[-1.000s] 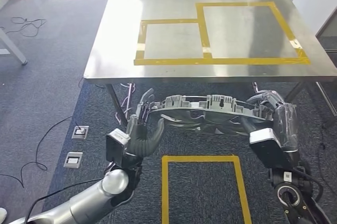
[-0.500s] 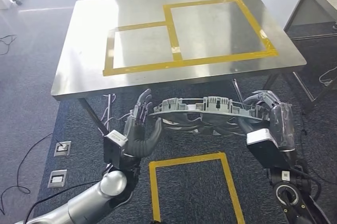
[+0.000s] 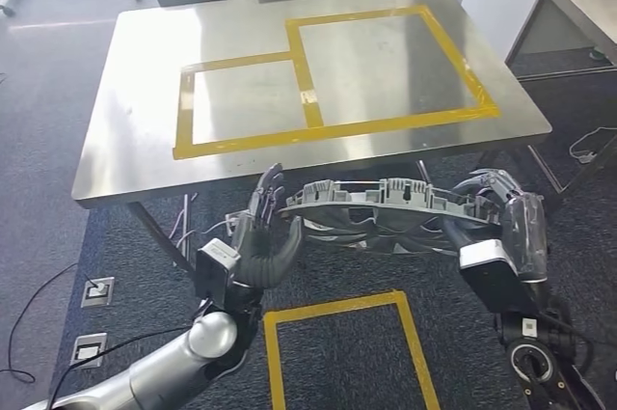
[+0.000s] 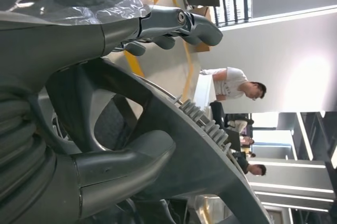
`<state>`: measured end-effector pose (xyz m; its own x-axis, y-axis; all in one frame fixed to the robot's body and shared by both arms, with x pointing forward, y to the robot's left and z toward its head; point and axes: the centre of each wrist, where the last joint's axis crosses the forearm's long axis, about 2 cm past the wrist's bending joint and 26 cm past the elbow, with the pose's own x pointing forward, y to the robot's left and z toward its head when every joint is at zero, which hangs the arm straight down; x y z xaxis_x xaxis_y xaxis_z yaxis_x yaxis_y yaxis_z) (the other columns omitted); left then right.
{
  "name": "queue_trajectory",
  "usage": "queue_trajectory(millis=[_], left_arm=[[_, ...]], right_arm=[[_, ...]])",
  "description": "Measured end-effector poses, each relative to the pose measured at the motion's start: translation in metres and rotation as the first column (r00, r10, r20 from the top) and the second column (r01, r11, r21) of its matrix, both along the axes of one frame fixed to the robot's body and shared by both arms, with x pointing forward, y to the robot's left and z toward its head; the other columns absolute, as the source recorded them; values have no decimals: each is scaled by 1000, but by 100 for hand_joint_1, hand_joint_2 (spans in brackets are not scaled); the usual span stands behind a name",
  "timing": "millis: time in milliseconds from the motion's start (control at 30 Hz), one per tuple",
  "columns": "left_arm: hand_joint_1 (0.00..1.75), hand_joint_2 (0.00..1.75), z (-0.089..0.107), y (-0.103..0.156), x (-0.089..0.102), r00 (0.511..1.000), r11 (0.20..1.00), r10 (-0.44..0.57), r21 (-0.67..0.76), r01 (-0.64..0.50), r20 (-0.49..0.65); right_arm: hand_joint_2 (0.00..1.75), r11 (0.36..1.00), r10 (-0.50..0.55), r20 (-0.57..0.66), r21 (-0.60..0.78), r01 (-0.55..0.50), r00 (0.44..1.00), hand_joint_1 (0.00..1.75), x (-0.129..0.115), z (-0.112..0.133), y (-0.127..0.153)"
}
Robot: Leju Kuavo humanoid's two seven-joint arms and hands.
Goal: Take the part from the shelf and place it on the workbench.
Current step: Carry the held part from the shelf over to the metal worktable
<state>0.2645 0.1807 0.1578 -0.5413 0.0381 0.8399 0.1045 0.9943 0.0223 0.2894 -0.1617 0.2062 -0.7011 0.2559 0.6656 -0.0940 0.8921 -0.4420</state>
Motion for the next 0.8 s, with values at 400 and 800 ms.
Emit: queue_trajectory(millis=[400, 800], left_arm=[[0, 175, 0, 2, 0, 1000, 1000, 11, 1, -11, 0], [0, 175, 3, 0, 0, 1000, 1000, 2, 0, -2, 12]], right_arm=[[175, 1000, 6, 3, 2, -6, 1000, 175, 0, 1, 0], [175, 1000, 1, 21, -11, -1, 1000, 175, 2, 7, 0]])
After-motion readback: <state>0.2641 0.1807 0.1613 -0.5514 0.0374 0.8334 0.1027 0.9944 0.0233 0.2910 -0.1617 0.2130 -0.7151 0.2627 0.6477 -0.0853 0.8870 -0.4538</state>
